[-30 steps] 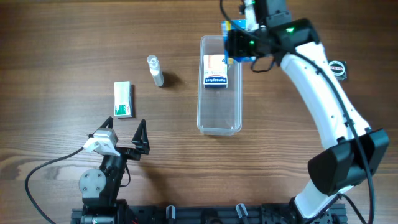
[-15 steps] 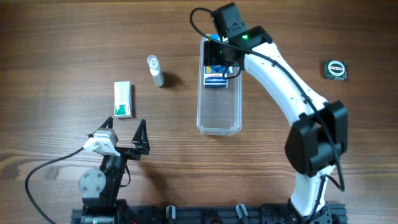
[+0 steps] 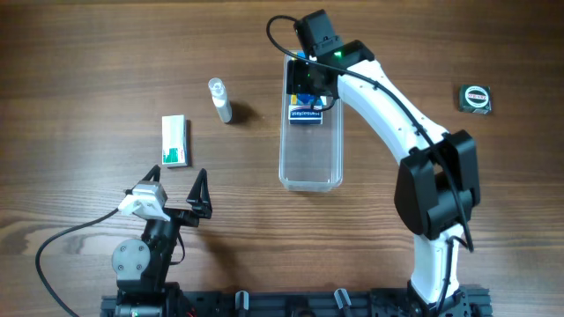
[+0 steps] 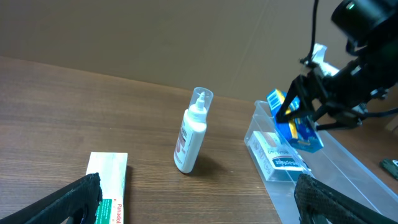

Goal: Pack container
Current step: 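Lower the VapoDrops box into the container and release it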

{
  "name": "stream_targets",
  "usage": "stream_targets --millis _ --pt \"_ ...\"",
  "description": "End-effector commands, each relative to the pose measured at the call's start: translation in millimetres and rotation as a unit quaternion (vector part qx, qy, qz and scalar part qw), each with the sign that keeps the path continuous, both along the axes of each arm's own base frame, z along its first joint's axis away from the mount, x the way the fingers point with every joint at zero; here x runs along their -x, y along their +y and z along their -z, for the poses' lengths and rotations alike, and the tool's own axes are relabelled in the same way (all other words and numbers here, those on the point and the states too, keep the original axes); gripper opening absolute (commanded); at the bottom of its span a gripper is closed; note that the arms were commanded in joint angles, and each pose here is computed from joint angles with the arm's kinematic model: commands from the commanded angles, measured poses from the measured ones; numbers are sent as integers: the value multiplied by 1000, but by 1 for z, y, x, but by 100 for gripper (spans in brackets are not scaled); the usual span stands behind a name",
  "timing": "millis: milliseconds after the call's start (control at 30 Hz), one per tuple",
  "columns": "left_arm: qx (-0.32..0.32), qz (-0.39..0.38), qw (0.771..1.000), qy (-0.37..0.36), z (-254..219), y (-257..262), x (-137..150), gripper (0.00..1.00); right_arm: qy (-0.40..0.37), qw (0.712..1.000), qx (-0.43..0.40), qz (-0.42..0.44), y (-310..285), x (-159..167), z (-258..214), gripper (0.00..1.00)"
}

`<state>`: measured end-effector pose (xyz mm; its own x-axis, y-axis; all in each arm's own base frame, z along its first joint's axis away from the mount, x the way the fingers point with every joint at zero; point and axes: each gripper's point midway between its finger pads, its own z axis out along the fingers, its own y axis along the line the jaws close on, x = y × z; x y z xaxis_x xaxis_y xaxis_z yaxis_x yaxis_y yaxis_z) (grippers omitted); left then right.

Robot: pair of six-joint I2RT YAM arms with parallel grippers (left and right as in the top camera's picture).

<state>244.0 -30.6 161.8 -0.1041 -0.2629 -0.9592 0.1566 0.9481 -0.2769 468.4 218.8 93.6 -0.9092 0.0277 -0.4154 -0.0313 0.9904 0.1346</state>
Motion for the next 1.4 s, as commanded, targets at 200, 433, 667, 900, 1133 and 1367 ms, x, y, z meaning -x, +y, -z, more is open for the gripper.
stream_targets --millis 200,433,667,900,1133,1367 --pt "-8 -8 1000 0 2 3 0 100 3 1000 27 14 -7 -2 10 74" --pt "-8 -8 1000 0 2 3 0 100 11 999 29 13 -8 2 12 75" --pt "-8 -7 1000 0 2 3 0 100 13 1000 26 11 -7 3 12 82" --pt "-8 -8 1000 0 2 3 0 100 14 1000 16 6 -2 3 12 84" --pt "-8 -8 1000 0 2 3 0 100 10 1000 -1 -4 5 1 10 77" --pt "-8 -8 1000 0 2 3 0 100 19 1000 3 -4 3 5 12 61"
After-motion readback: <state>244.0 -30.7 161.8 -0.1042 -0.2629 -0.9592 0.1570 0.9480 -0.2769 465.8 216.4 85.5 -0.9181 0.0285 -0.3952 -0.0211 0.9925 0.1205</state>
